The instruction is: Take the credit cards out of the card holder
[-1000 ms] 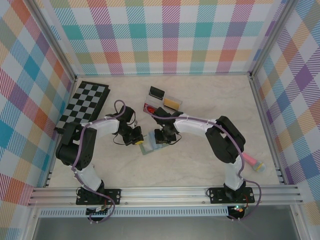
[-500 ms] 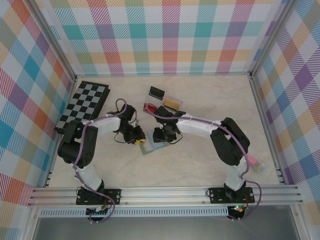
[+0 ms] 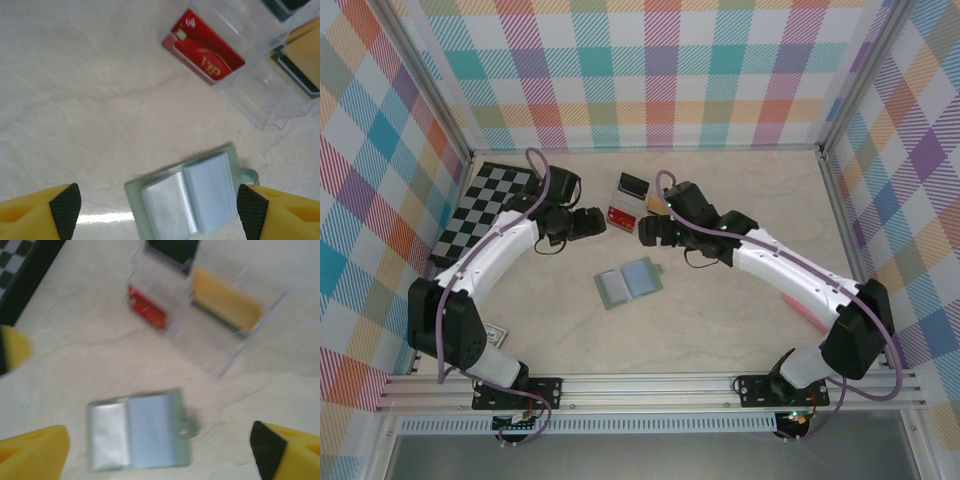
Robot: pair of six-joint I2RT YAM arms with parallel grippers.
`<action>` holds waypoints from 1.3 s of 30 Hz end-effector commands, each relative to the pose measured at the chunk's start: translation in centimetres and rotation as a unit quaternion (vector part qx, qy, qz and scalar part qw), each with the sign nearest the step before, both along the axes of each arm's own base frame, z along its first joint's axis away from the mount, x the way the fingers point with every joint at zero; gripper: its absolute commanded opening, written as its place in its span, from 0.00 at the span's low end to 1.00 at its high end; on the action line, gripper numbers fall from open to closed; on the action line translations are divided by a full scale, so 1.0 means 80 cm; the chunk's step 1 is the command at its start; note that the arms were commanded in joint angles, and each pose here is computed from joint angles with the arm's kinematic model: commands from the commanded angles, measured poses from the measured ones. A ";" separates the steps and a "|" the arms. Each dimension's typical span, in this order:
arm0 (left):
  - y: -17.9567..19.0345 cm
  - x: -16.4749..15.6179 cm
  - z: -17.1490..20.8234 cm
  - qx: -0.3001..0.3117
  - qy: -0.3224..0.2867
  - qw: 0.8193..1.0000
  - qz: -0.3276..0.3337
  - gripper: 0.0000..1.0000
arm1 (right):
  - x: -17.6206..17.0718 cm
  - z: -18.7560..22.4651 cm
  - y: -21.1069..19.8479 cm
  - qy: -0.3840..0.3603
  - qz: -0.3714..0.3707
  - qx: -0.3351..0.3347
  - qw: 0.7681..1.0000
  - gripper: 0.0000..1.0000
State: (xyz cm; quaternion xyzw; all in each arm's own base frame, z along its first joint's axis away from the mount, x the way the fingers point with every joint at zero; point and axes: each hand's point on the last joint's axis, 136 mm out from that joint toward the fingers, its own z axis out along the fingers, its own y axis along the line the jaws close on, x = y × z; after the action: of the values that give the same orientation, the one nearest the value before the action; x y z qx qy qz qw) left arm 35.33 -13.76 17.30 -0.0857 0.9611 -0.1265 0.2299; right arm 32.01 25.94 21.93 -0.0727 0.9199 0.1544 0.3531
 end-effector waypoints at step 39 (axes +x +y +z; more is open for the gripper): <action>0.164 0.028 -0.063 0.147 -0.324 0.933 0.063 1.00 | 0.080 -0.120 -0.295 -0.213 -0.130 -0.093 0.964 1.00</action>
State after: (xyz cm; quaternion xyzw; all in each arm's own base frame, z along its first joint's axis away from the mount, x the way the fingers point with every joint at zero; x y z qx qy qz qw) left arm 35.88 0.33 10.15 -0.1057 0.8681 0.0419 0.4832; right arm 36.92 1.13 9.73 0.0168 0.8720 -0.0216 0.4887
